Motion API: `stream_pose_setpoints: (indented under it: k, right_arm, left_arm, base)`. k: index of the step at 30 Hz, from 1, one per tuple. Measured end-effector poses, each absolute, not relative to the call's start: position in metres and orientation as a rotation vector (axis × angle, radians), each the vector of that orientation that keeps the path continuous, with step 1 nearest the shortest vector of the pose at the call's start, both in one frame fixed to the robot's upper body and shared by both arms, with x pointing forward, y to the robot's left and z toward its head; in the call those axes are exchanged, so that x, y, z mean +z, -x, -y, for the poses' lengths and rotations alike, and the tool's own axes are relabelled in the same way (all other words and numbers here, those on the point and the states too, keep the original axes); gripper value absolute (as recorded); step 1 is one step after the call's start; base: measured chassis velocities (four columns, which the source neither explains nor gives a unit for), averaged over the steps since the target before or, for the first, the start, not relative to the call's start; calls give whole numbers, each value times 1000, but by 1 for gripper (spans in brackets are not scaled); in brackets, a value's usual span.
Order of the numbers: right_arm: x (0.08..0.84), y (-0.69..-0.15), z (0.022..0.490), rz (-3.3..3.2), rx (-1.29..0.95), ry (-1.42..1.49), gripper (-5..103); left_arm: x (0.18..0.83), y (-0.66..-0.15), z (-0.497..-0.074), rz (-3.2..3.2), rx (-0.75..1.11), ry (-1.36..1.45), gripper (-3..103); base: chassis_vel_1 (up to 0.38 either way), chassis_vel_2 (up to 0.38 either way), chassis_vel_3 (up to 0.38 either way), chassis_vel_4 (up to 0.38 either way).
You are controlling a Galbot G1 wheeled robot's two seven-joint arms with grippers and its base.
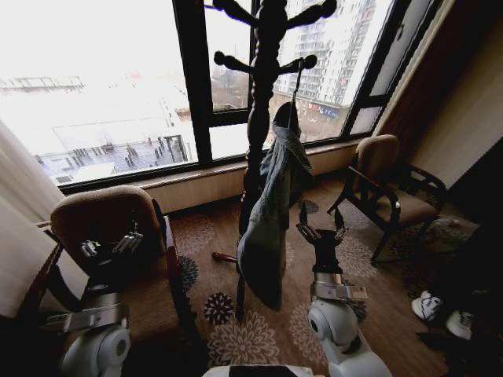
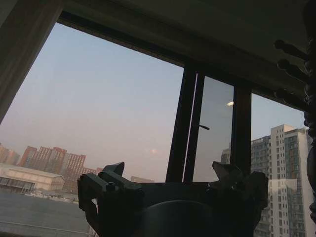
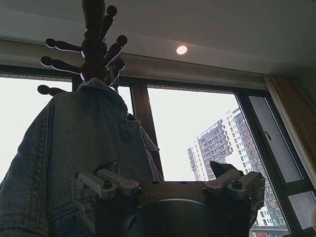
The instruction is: Pick up the clothes from the bed and hang them on the clothes hanger.
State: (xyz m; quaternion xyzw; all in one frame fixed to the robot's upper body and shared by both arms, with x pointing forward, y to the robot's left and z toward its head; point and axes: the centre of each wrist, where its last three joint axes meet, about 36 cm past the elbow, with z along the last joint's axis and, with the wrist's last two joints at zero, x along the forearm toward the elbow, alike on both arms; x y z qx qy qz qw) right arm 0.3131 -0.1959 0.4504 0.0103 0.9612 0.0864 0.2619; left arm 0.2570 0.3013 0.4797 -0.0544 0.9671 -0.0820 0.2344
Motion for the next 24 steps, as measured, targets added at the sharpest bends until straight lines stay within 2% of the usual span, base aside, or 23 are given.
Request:
stream_pose_setpoints:
  k: [24]
  right_arm:
    - [450,-313,196,-2601,235,-28,100]
  left_arm:
    - [480,-257,-301,-2655,-225,149,100]
  base:
    - [0,0,0,0]
